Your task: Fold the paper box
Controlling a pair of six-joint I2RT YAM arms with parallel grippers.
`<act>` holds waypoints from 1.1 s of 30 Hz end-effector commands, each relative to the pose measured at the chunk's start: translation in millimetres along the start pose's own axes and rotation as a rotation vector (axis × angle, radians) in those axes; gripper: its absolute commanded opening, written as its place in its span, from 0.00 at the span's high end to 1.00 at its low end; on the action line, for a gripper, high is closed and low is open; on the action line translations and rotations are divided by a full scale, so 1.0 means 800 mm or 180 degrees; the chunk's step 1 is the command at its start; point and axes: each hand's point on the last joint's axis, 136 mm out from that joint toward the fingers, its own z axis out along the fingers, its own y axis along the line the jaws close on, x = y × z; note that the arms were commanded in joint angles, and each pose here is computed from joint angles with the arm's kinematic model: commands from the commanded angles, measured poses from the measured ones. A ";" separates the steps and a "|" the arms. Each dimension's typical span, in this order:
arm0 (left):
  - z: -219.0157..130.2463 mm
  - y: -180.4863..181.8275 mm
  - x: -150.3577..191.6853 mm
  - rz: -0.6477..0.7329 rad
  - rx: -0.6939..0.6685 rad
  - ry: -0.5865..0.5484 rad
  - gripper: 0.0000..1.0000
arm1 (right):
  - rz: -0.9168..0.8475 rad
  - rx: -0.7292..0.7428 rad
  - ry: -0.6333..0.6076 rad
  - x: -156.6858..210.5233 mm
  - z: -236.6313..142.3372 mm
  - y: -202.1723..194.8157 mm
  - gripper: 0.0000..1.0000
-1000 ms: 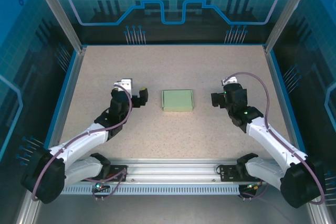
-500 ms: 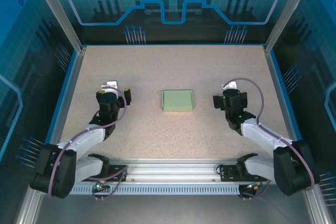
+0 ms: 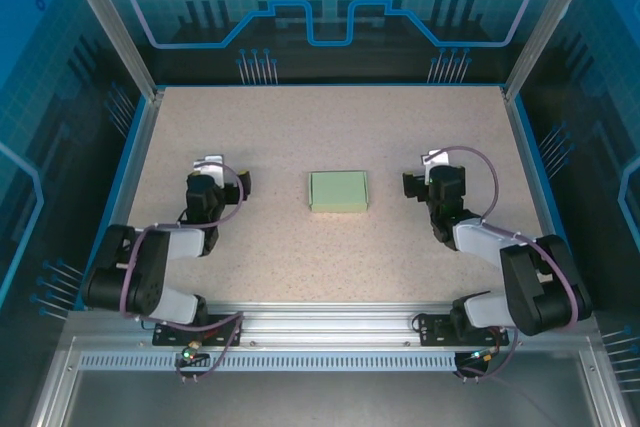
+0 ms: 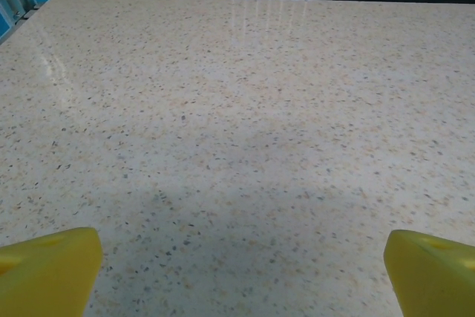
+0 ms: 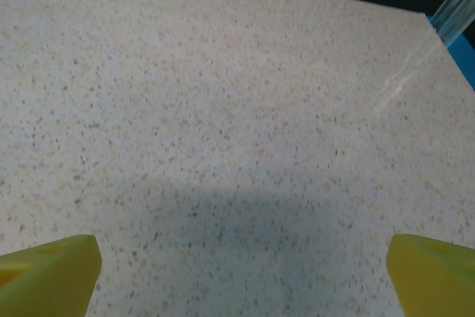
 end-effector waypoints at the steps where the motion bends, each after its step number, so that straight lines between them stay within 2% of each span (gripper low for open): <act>1: 0.010 -0.007 -0.013 -0.0032 0.0188 -0.0277 0.01 | -0.0023 -0.0037 -0.0308 -0.017 0.005 -0.005 0.00; 5: 0.016 -0.014 -0.008 -0.0006 0.0299 -0.0081 0.01 | 0.0139 -0.0135 -0.0409 -0.006 0.016 -0.011 0.00; 10: 0.018 -0.012 -0.009 -0.0036 0.0303 -0.0078 0.01 | 0.0256 -0.0303 -0.0245 0.008 0.030 -0.012 0.00; 33: 0.018 -0.010 -0.009 -0.0027 0.0273 -0.0088 0.01 | 0.0255 -0.0317 -0.0268 0.006 0.031 -0.012 0.00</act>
